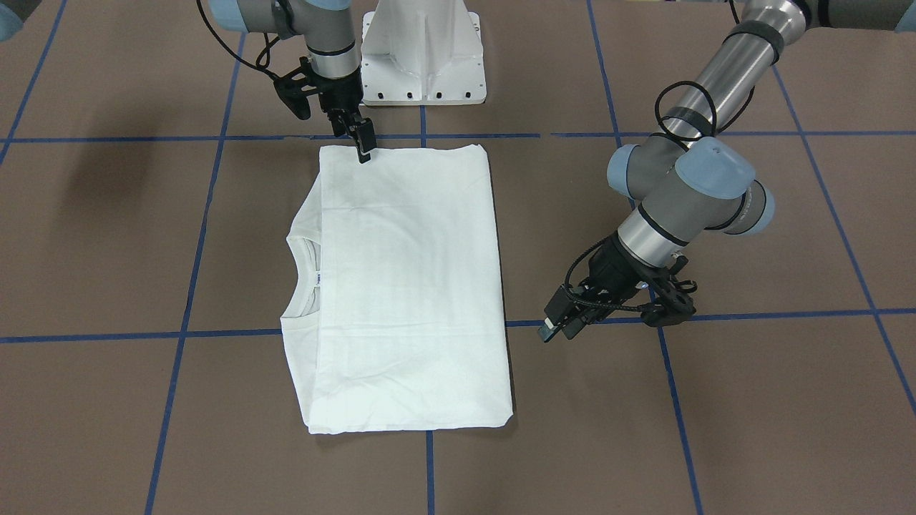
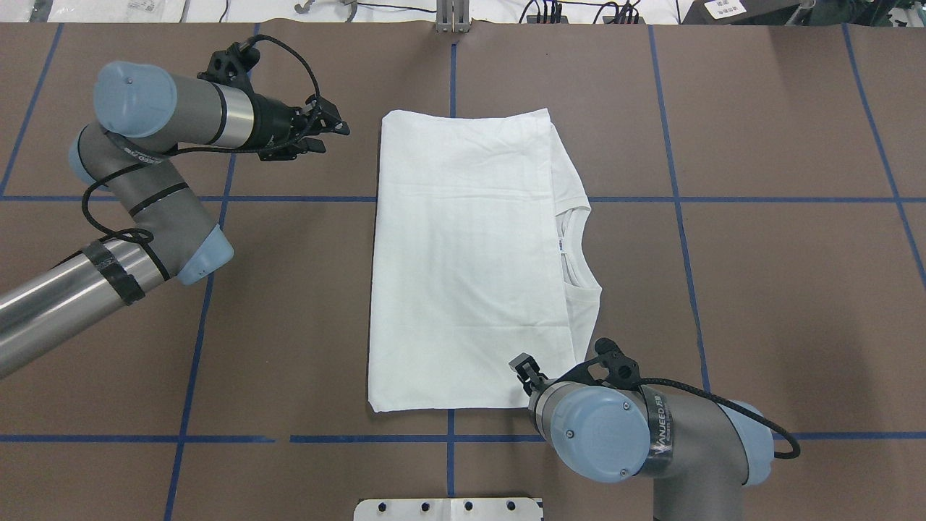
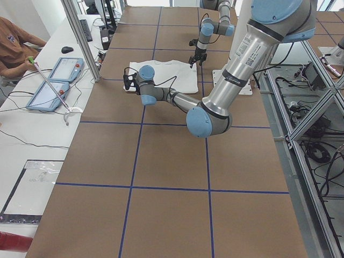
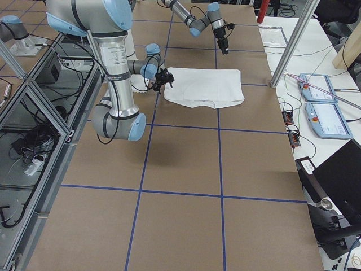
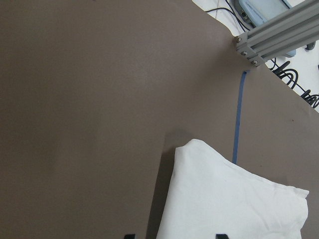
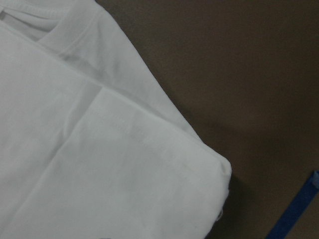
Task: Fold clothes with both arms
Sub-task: 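Move both grippers to the shirt's edge nearest the robot, then grasp the near edge corners with the left and right grippers, then lift the near edge with both grippers and fold it over the far half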
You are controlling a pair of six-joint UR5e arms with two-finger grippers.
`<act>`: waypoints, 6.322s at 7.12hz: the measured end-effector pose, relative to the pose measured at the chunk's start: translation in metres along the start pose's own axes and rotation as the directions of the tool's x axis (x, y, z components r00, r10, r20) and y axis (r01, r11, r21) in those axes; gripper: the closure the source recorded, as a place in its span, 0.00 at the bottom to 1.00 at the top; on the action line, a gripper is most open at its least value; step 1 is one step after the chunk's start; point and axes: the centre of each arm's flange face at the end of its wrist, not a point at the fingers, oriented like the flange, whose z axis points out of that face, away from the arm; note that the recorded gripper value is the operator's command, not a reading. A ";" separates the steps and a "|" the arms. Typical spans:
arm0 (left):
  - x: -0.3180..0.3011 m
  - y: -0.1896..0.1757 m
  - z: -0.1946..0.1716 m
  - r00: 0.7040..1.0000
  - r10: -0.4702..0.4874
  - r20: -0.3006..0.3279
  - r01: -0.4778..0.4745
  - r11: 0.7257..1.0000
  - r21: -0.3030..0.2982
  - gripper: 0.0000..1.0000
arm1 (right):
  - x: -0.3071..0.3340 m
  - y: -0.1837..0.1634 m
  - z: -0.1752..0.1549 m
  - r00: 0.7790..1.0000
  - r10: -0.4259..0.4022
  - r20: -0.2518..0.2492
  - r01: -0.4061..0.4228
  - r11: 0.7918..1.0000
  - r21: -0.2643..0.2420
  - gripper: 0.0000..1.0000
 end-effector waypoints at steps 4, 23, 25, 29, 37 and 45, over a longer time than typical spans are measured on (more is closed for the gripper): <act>-0.002 0.000 0.000 1.000 -0.002 0.003 0.002 1.000 0.003 0.38 | 0.006 -0.002 0.011 1.000 0.030 -0.005 -0.030 0.999 0.032 0.36; -0.028 0.365 -0.027 0.896 -0.304 0.324 0.356 0.927 -0.114 0.73 | -0.025 -0.031 -0.018 0.993 0.096 0.064 -0.098 0.995 0.033 1.00; -0.022 0.372 -0.032 0.898 -0.307 0.316 0.362 0.923 -0.131 1.00 | -0.024 -0.031 -0.018 0.993 0.096 0.064 -0.098 0.995 0.033 1.00; -0.010 0.382 -0.045 0.896 -0.323 0.305 0.381 0.912 -0.153 1.00 | -0.025 -0.031 -0.019 0.993 0.096 0.066 -0.099 0.995 0.030 1.00; 0.079 0.355 -0.146 0.905 -0.356 0.235 0.403 0.894 -0.196 1.00 | -0.017 -0.053 -0.107 0.992 0.084 0.094 -0.076 0.993 -0.091 1.00; 0.086 0.123 -0.014 0.959 -0.197 0.203 0.193 0.980 0.041 1.00 | -0.233 -0.144 -0.037 0.997 -0.073 0.038 0.071 0.996 0.057 1.00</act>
